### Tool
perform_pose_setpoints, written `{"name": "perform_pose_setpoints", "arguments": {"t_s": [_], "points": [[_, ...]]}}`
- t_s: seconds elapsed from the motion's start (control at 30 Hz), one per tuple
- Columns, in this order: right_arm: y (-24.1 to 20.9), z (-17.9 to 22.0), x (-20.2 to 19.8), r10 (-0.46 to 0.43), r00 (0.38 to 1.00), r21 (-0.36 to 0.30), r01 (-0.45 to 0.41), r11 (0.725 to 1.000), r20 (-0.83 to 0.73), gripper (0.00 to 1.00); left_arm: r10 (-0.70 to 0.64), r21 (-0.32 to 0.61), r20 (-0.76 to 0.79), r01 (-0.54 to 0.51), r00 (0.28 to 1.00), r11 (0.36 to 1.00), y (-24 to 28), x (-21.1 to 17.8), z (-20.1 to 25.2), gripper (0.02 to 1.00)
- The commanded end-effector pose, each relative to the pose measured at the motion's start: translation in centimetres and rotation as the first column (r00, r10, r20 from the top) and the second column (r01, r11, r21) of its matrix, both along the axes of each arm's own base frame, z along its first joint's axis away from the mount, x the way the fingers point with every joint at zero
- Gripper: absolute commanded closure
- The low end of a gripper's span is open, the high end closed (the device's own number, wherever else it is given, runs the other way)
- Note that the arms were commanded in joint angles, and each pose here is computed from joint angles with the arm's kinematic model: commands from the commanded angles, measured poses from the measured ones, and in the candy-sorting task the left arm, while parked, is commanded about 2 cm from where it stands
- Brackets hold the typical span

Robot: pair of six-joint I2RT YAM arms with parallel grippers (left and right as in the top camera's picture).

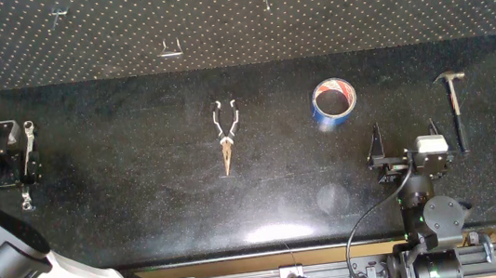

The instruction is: Place Tools Onto Pegboard

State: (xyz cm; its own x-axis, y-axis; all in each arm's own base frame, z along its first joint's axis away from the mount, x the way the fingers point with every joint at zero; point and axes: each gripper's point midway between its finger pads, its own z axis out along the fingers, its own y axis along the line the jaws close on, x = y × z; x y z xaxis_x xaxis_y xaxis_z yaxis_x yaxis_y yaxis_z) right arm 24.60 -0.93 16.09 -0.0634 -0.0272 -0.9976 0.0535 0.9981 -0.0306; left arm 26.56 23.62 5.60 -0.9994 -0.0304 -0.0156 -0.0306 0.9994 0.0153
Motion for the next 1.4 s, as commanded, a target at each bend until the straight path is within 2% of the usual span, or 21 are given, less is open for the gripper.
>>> {"name": "perform_pose_setpoints", "arguments": {"t_s": [0.03,0.6,0.63,0.67,0.9,0.97,1.0,1.03,1.07,1.1,1.13,1.17,1.2,1.27,1.4], "points": [[0.0,-0.1,0.0,-0.001,1.000,-0.018,0.001,1.000,-0.001,0.025,-0.039,-0.009,-0.030,0.039,0.999,0.999,0.4,0.5,-1.8,0.025],[0.0,-0.1,0.0,-0.001,1.000,-0.018,0.001,1.000,-0.001,0.025,-0.051,-0.053,-0.114,0.045,0.992,0.998,-0.1,-1.1,-6.1,0.040],[0.0,-0.1,0.0,-0.001,1.000,-0.018,0.001,1.000,-0.001,0.025,-0.051,-0.056,-0.116,0.045,0.992,0.997,-0.3,-1.3,-6.4,0.722],[0.0,-0.1,0.0,-0.001,1.000,-0.018,0.001,1.000,-0.001,0.027,-0.051,-0.056,-0.116,0.045,0.992,0.997,-0.4,-1.5,-6.9,0.978],[0.0,-0.1,0.0,-0.001,1.000,-0.018,0.001,1.000,-0.001,0.025,-0.046,-0.056,-0.102,0.041,0.994,0.998,-0.7,-1.5,-7.3,0.989],[0.0,-0.1,0.0,-0.001,1.000,-0.018,0.001,1.000,-0.001,0.025,0.047,-0.019,0.000,-0.047,0.999,0.999,-0.6,-0.3,-3.6,0.989],[0.0,-0.1,0.0,-0.001,1.000,-0.018,0.001,1.000,-0.001,0.025,0.138,0.033,0.080,-0.141,0.987,0.989,-0.6,0.0,0.5,0.989],[0.0,-0.1,0.0,-0.001,1.000,-0.018,0.001,1.000,-0.001,0.025,0.132,0.108,0.163,-0.151,0.978,0.983,-2.5,-0.7,5.6,0.989],[0.0,-0.1,0.0,-0.001,1.000,-0.018,0.001,1.000,-0.001,0.027,0.028,0.160,0.270,-0.074,0.962,0.984,-7.4,-1.0,8.7,0.989],[0.0,-0.1,0.0,-0.001,1.000,-0.018,0.001,1.000,-0.001,0.025,0.025,0.177,0.417,-0.108,0.909,0.978,-11.2,-0.5,10.5,0.989],[0.0,-0.1,0.0,-0.001,1.000,-0.018,0.001,1.000,-0.001,0.025,0.151,0.141,0.550,-0.270,0.821,0.952,-13.0,-0.8,11.9,0.989],[0.0,-0.1,0.0,-0.001,1.000,-0.018,0.001,1.000,-0.001,0.025,0.197,0.100,0.601,-0.318,0.774,0.943,-14.6,-1.4,11.9,0.989],[0.0,-0.1,0.0,-0.001,1.000,-0.018,0.001,1.000,-0.001,0.025,0.216,0.058,0.628,-0.321,0.748,0.945,-16.0,-1.8,11.3,0.989],[0.0,-0.1,0.0,-0.001,1.000,-0.018,0.001,1.000,-0.001,0.025,0.172,0.031,0.720,-0.278,0.673,0.960,-17.4,-0.2,11.4,0.991],[0.0,-0.1,0.0,-0.001,1.000,-0.018,0.001,1.000,-0.001,0.025,0.123,-0.007,0.894,-0.262,0.430,0.965,-17.4,5.0,14.8,0.989]]}}
